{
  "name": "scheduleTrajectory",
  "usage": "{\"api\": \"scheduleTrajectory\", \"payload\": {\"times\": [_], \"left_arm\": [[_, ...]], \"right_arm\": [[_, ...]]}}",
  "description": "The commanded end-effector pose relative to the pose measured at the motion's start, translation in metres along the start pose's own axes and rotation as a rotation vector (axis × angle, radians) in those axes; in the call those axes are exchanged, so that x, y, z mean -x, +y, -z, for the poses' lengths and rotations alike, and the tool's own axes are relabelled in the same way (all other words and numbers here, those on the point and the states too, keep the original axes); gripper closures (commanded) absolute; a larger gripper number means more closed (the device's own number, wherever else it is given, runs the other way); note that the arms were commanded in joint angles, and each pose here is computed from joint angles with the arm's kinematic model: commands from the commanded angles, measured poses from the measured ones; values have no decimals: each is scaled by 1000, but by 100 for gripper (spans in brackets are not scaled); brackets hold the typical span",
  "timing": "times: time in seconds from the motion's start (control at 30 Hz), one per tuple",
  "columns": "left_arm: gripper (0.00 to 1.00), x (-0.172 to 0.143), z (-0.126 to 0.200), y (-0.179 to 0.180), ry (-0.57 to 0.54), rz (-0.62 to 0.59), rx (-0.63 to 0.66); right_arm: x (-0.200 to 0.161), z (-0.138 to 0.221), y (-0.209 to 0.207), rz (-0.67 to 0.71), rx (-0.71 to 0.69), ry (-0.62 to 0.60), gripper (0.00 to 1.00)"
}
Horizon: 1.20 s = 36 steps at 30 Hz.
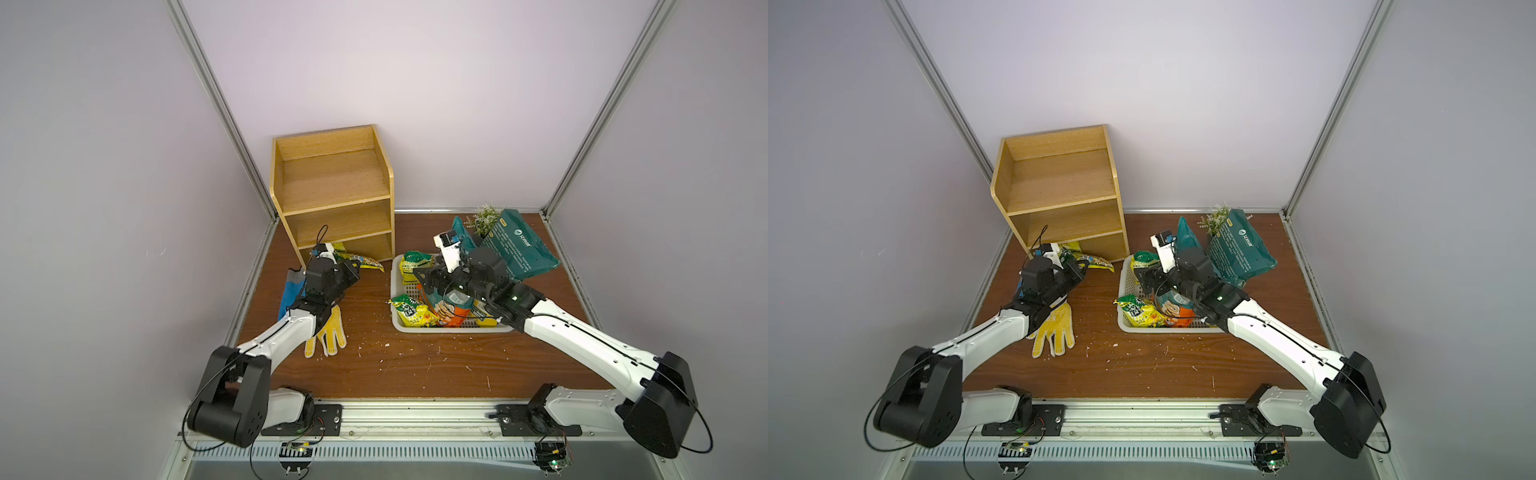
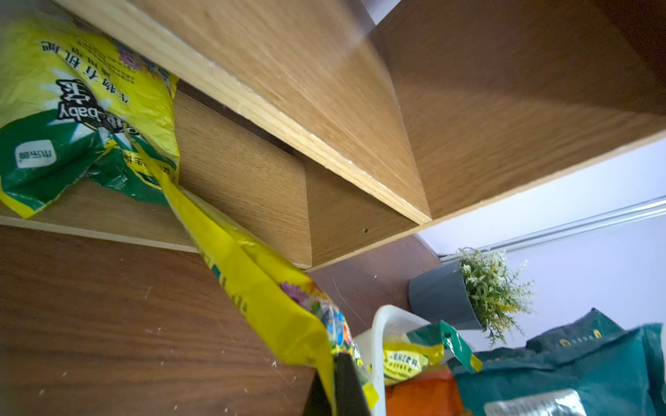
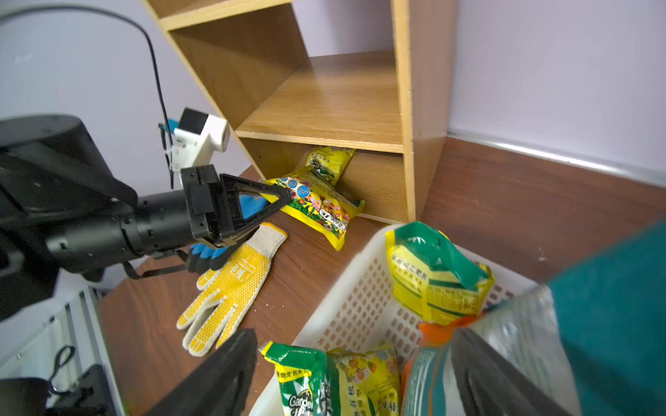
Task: Take down the fertilizer bag from the shelf
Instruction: Pick up the fertilizer bag from the shelf, then place the fertilizer bag in the storage box.
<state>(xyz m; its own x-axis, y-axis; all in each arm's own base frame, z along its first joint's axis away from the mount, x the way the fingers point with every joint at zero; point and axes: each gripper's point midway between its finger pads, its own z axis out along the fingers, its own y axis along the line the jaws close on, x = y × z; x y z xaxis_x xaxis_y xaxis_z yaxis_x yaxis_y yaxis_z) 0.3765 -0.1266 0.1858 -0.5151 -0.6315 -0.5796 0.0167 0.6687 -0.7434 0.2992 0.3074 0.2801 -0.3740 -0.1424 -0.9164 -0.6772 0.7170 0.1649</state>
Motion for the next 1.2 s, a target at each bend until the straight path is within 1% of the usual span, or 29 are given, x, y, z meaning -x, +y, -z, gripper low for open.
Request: {"api": "scheduleTrajectory", "payload": {"times": [0.0,0.07,0.17,0.23,0.3,0.37,0.5,0.6,0.73,0.8,0.83,0.97,1.0,1.03,1.13,1.17], "left_arm": [[100,12,25,-22,-8,-81,11],[100,18,41,-31,-17,-101,18],[100,28,62,-48,-28,-115,1],[100,28,71,-57,-4,-112,-12],[100,23,78,-63,35,-103,-23],[100,17,85,-69,74,-88,-47],[100,8,98,-78,132,-75,-79],[100,7,107,-84,154,-78,-86],[100,7,116,-92,157,-40,-119],[100,6,119,-95,158,-23,-133],[100,7,121,-97,154,-17,-141],[100,9,128,-101,138,-8,-159],[100,9,129,-101,140,-7,-162],[100,9,130,-102,142,-5,-165],[100,10,130,-104,140,-5,-167],[100,12,131,-105,132,-7,-170]], "right_arm": [[13,2,49,233,104,7,8],[19,-1,69,297,133,-12,8],[22,-9,86,335,187,-29,9],[22,-14,95,365,221,-30,10],[22,-19,104,402,257,-39,9],[21,-25,110,438,287,-52,6],[25,-39,113,529,289,-72,2],[31,-51,116,589,289,-82,1],[31,-71,129,615,343,-60,3],[26,-82,132,620,365,-27,8],[23,-89,133,624,369,-10,13],[14,-110,138,619,401,52,40],[13,-113,141,613,414,60,44],[13,-117,142,605,424,65,48],[11,-123,145,582,439,88,52],[10,-123,146,578,441,95,59]]}}
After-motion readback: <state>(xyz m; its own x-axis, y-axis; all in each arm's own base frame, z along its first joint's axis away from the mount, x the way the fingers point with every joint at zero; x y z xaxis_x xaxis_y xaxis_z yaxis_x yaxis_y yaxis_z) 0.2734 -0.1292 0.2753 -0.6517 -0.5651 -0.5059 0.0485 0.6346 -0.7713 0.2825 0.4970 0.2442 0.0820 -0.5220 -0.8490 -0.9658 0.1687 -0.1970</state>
